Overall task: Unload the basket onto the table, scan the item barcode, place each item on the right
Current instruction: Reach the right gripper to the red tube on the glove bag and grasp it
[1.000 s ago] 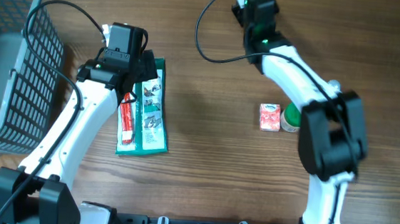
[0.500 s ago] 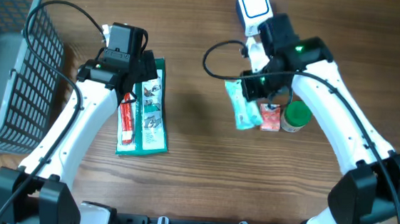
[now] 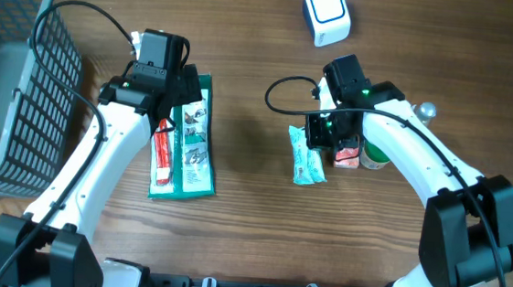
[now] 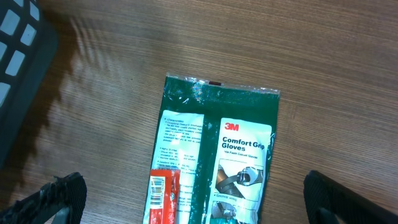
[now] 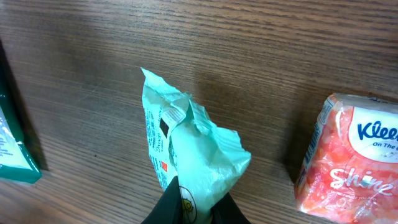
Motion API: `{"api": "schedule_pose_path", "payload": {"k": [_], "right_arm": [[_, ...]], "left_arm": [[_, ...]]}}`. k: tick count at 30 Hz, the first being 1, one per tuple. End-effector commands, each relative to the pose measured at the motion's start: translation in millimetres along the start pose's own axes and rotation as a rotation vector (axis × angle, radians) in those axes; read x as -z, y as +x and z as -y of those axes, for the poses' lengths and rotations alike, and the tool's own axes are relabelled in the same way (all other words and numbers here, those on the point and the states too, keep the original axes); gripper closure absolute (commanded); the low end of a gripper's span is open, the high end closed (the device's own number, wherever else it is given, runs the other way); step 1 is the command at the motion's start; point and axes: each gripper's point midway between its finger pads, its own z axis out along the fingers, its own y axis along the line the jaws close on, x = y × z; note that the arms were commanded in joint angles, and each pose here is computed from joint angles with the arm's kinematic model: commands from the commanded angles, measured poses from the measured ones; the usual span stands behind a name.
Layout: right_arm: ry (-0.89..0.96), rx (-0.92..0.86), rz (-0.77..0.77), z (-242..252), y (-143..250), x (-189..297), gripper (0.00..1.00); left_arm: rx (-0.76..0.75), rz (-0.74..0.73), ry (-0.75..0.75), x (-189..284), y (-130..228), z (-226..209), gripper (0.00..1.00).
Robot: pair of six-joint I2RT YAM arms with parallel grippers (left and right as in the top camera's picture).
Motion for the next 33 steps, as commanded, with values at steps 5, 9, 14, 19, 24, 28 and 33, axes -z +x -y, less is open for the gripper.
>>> {"api": "schedule_pose_path", "payload": {"k": [5,9,14,19,24,28,33], "right_arm": [[0.022,-0.011,-0.007,2,2,-4,0.92],[0.034,-0.01,-0.002,5,1,-4,0.77],[0.056,-0.009,0.012,8,-2,-4,0.49],[0.024,-0.014,0.034,-13,-4,-8,0.5],[-0.056,-0.025,0.079,-66,-4,-16,0.5],[-0.107,0.022,0.115,-99,-3,-20,0.38],[-0.119,0.028,0.115,-110,1,-21,0.11]], "left_arm": [[0.002,0.021,-0.006,3,-7,-1,0.0],[0.002,0.021,-0.006,3,-7,-1,0.0],[0.002,0.021,-0.006,3,-7,-1,0.0],[0.002,0.021,-0.006,3,-7,-1,0.0],[0.002,0.021,-0.006,3,-7,-1,0.0],[0.002,0.021,-0.006,3,-7,-1,0.0],[0.008,0.038,0.001,3,-12,1,0.0]]}}
